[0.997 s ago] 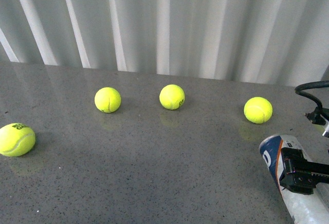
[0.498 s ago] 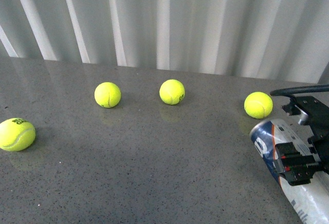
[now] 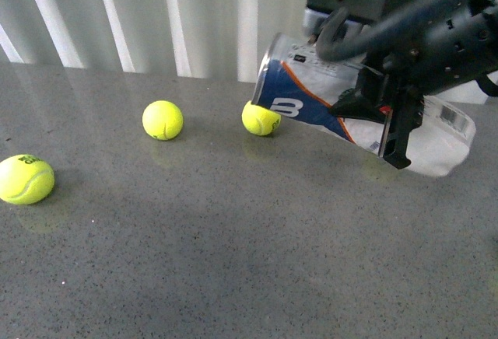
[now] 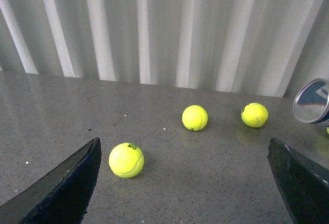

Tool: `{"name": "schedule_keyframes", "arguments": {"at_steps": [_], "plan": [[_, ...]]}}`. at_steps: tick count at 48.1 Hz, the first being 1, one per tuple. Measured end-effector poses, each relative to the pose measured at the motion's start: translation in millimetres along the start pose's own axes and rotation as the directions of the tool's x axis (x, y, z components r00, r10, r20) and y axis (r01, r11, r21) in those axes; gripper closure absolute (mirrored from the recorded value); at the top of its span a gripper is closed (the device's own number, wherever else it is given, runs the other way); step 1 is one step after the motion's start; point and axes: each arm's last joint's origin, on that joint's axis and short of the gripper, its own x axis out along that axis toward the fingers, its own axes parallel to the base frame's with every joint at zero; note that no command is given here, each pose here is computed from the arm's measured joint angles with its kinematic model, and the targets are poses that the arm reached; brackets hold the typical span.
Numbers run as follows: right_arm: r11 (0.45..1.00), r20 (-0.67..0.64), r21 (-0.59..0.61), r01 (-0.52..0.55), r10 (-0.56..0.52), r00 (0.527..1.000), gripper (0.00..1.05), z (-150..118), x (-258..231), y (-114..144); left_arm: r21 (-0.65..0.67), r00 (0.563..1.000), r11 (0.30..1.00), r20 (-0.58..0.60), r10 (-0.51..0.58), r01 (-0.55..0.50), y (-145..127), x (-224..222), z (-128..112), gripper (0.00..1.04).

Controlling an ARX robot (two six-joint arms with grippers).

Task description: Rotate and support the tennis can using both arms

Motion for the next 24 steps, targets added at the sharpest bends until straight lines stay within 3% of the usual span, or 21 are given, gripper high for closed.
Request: {"name": "schedule_keyframes", "arguments": {"at_steps": [7,24], "plan": [[0.985,-0.012,-0.157,-0.071,0.07,0.997,0.96,13.8,35.4,-1.7,0.0,1.0,1.0,0.0,0.0,0.0,0.0,0.0,0.0,0.07],[0.977,0.045,-0.147,-0.152,0.16,0.986,0.99,46.5,90.5,13.3,0.0,1.0,1.0,0.0,0.0,0.0,0.0,0.0,0.0,0.07]]}}
